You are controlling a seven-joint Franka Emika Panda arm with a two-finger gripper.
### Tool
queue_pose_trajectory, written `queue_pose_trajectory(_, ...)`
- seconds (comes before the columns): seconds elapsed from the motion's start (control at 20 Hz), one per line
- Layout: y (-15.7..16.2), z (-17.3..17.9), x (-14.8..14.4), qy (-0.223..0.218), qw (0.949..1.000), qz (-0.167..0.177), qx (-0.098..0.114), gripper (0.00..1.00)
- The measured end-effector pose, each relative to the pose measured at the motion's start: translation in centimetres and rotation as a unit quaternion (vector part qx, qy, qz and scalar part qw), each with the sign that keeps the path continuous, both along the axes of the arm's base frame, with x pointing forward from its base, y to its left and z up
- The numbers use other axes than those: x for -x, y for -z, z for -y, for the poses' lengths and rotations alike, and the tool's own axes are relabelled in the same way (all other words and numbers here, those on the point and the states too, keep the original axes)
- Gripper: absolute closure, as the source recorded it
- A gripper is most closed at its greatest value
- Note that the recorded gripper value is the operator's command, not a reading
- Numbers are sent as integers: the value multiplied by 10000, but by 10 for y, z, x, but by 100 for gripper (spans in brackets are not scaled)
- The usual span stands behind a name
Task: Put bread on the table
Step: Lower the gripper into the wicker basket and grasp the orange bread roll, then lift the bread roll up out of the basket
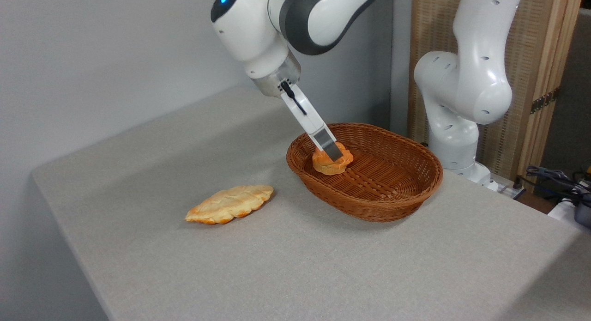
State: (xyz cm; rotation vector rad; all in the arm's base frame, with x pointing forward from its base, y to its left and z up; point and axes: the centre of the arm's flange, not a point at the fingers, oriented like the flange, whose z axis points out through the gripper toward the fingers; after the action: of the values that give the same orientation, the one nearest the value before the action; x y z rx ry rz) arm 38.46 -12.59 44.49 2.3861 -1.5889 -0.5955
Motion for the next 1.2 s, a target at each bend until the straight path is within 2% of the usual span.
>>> queue_pose_trajectory(0.35, 22, 13, 1, 196, 9997, 119, 55, 2)
queue_pose_trajectory(0.4, 24, 13, 1, 203, 9997, 105, 51, 11)
queue_pose_trajectory(0.5, 26, 14, 0, 220, 9997, 80, 47, 42)
queue_pose_trajectory(0.55, 27, 14, 0, 261, 9996, 71, 65, 52)
queue_pose_trajectory(0.6, 27, 14, 0, 328, 9994, 64, 96, 55)
queue_pose_trajectory(1.2, 28, 14, 0, 446, 9989, 44, 149, 55)
